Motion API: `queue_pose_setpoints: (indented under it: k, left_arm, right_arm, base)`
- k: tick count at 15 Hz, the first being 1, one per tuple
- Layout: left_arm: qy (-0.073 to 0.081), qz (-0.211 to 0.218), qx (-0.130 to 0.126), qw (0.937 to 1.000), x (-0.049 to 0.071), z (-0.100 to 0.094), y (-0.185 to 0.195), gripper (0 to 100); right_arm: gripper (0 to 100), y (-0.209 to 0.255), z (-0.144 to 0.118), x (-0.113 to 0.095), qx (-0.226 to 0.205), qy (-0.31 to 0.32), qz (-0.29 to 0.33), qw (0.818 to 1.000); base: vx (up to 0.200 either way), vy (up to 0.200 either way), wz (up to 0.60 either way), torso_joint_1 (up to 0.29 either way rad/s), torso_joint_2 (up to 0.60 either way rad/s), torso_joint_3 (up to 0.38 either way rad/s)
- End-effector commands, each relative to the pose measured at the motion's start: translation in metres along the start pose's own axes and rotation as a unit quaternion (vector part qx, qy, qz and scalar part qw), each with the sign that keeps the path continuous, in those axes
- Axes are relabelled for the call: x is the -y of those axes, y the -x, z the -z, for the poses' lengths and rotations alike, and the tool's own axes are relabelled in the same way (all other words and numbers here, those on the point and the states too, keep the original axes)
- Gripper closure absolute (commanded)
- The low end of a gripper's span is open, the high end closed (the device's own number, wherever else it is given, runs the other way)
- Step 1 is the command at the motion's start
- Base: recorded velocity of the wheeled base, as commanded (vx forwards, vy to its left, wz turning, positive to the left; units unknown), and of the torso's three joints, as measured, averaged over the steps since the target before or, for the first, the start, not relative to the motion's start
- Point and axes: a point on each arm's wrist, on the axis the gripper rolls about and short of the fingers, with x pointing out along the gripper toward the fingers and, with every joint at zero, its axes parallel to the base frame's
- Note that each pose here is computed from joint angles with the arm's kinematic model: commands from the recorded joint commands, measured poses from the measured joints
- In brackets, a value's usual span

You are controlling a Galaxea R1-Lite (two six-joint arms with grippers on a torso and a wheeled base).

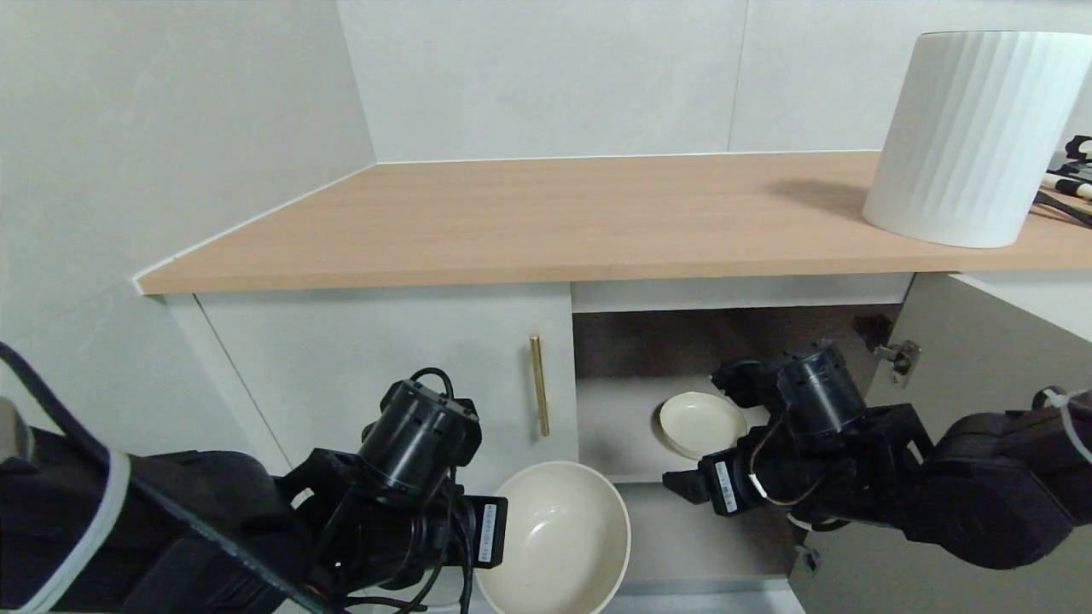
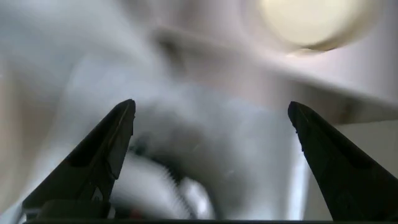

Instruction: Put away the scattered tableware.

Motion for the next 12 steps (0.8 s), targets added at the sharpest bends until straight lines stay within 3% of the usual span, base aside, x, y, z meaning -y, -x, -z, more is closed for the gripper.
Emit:
queue_pose_setpoints:
  k: [1,5,12]
  left_arm:
    - [-0.006,-0.017,-0.023,0.9996,0.000,0.008,-0.015,100]
    - [-0.017,-0.032,-0.008,0.9993,0.006,0.010,-0.011,100]
    - [-0.024,-0.023,0.001,0.9994,0.010,0.012,-0.001,100]
  right_arm:
    - [0,0.017,-0.006,-0.022,0.021,0.017,-0.035,0.999]
    - [0,0.015,0.008,-0.052,-0.002,0.026,-0.070,0.997]
    - [0,-0.019,0.026,-0.070,-0.029,0.030,-0.027,0.999]
  base:
    - [0.000,0.000,0.00,0.000,0.00,0.000]
    - [0.000,0.000,0.00,0.000,0.00,0.000]
    - [0.000,0.000,0.00,0.000,0.00,0.000]
